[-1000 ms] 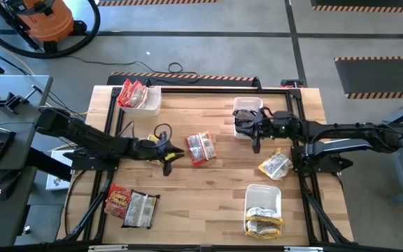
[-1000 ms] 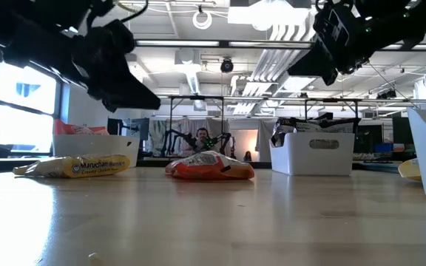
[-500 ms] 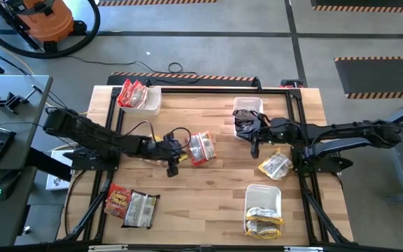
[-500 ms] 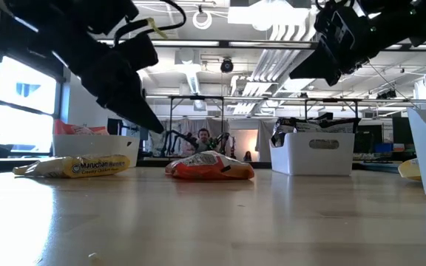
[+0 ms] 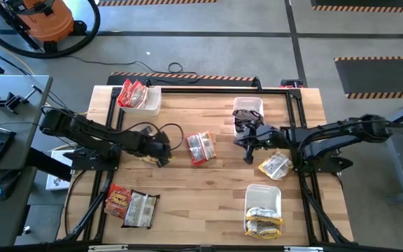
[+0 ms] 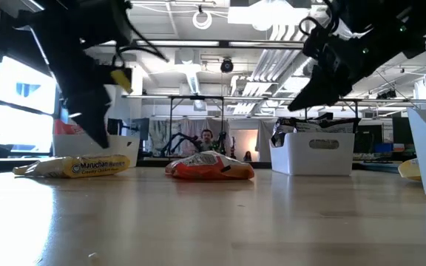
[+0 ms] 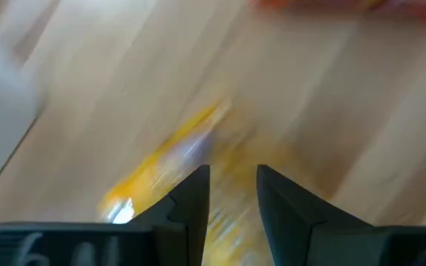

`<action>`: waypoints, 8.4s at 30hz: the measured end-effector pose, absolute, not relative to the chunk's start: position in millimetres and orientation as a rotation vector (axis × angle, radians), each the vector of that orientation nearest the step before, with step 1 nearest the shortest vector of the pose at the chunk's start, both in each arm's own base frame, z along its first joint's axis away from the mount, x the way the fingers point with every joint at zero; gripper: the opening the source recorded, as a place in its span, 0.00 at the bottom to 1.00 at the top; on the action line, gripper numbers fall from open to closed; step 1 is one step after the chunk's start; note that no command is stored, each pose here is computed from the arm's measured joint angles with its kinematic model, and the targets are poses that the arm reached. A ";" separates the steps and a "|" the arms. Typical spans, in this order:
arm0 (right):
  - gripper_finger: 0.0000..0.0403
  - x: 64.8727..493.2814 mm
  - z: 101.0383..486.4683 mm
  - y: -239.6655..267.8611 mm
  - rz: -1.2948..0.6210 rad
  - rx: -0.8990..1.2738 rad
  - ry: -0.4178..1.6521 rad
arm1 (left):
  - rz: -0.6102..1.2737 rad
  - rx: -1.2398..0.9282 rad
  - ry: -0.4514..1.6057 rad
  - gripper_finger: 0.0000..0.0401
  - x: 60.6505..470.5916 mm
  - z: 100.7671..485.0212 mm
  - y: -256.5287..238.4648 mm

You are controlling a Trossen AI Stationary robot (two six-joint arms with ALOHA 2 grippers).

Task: Sort Maruchan noodles
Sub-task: Put the yellow noodle pack into the bottom white bin

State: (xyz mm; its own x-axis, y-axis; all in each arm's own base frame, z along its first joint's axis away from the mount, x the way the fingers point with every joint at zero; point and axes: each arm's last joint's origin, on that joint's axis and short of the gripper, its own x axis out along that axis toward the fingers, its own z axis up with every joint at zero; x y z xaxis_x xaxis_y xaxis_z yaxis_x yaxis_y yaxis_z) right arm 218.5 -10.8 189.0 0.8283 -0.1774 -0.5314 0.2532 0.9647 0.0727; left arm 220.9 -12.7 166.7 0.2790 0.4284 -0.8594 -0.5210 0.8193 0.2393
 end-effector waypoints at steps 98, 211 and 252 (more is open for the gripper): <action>0.38 215.5 204.8 77.6 -0.386 0.484 0.910 | -0.242 -0.383 0.339 0.00 438.0 121.3 23.1; 0.72 281.4 192.9 -37.3 0.560 0.300 0.883 | -0.309 0.727 0.331 0.00 394.9 204.0 -11.6; 0.10 276.7 302.5 30.4 0.190 0.372 1.165 | 0.005 0.182 0.017 0.00 271.6 196.2 5.1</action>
State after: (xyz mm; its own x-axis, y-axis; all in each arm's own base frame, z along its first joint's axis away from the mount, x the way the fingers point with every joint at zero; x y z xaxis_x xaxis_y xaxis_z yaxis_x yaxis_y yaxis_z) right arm 276.7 30.4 302.5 0.3876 0.3350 -0.8588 0.0455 0.9235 0.3808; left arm 271.6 5.1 196.2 0.9999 0.0061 -0.0161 -0.0031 0.9835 0.1811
